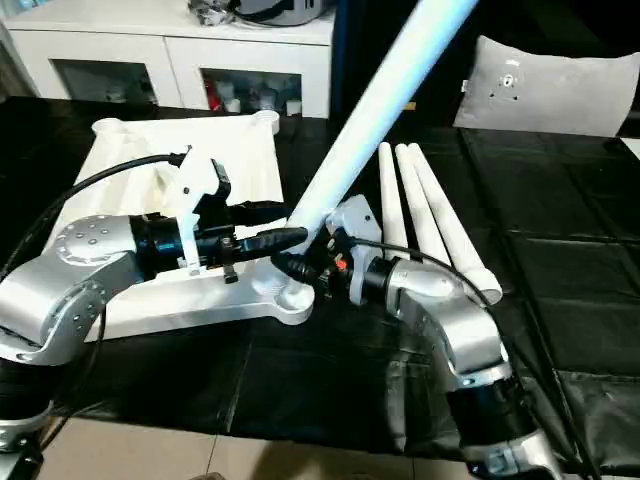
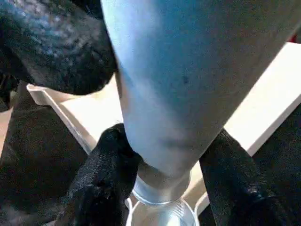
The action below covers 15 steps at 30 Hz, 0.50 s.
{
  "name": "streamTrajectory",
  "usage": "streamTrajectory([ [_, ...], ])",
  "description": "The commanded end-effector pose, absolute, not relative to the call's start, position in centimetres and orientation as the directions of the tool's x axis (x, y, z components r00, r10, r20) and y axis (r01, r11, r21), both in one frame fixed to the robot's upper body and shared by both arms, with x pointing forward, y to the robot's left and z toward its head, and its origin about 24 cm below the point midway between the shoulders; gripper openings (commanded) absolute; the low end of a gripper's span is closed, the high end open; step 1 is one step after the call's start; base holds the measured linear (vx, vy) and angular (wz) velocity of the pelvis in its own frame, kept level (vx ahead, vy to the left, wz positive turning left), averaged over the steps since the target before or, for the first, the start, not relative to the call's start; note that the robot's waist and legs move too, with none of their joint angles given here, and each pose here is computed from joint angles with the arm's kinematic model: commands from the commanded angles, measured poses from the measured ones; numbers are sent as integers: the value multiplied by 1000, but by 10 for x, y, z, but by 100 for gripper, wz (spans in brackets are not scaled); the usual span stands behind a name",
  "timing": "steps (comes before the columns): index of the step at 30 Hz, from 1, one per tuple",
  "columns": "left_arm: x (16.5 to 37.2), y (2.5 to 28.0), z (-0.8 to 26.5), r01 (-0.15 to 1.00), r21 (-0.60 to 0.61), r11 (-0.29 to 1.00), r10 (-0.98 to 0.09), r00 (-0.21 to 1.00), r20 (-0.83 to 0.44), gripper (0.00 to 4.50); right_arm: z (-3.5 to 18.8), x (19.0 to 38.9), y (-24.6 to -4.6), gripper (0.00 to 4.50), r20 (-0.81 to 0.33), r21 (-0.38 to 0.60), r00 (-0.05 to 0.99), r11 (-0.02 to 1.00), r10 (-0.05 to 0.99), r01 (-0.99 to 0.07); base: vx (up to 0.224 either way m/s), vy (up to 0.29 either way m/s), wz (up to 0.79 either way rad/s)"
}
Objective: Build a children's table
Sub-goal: Pick table leg
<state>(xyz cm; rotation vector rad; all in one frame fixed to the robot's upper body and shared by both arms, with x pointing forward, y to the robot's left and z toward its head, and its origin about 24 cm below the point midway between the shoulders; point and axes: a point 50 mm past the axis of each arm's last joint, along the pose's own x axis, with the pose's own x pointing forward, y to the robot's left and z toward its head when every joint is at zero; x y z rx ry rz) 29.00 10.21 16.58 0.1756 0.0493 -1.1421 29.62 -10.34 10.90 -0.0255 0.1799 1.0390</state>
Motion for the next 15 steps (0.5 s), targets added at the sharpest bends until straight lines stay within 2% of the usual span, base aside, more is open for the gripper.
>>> streamTrajectory([
  [1, 289, 98, 154, 922, 96, 376, -902, 388, -189, 242, 122, 296, -94, 183, -133, 35, 451, 459, 883, -888, 0, 0, 0],
  [10, 285, 103, 152, 961, 21, 274, -934, 271, -232, 242, 138, 292, -93, 183, -149, 4, 356, 360, 923, -933, 0, 0, 0],
  [15, 288, 104, 162, 966, -41, 254, -956, 244, -162, 242, 148, 287, -95, 183, -172, 1, 271, 276, 947, -961, 0, 0, 0],
])
